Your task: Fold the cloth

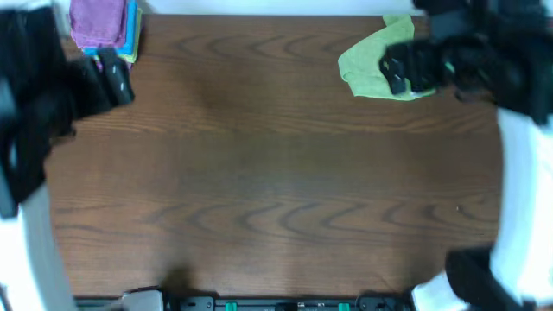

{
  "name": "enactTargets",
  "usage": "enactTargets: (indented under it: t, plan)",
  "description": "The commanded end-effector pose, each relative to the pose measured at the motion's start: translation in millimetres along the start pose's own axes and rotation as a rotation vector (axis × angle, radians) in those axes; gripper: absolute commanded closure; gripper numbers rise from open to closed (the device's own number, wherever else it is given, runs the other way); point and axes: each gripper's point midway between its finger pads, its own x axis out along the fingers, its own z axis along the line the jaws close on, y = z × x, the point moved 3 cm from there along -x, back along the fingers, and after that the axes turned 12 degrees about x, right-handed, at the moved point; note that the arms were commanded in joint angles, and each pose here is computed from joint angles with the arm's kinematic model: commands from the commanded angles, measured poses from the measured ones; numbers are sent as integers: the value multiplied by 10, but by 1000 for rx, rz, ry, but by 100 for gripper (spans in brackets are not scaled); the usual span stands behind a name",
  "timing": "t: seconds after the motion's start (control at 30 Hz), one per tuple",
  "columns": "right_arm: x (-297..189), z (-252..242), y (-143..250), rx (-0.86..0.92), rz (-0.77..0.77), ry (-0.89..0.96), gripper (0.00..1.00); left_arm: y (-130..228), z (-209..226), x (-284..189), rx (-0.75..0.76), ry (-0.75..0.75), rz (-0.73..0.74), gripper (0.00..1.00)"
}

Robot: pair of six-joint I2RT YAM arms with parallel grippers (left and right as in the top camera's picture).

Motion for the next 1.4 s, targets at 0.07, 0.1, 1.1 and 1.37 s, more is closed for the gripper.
enactTargets:
  t: [0.07, 0.1, 1.1, 1.37]
  plan:
    - [-288, -2, 288, -20, 4, 6, 12, 407, -168, 129, 70, 43, 57, 5]
    - [-279, -14, 376, -19, 25, 8, 12, 477, -182, 139, 77, 47, 57, 5]
    - [16, -132, 958, -10, 67, 14, 1, 1089, -62, 144, 127, -25, 173, 5]
    - [16, -132, 958, -10, 67, 14, 1, 1145, 128, 114, 151, -156, 209, 5]
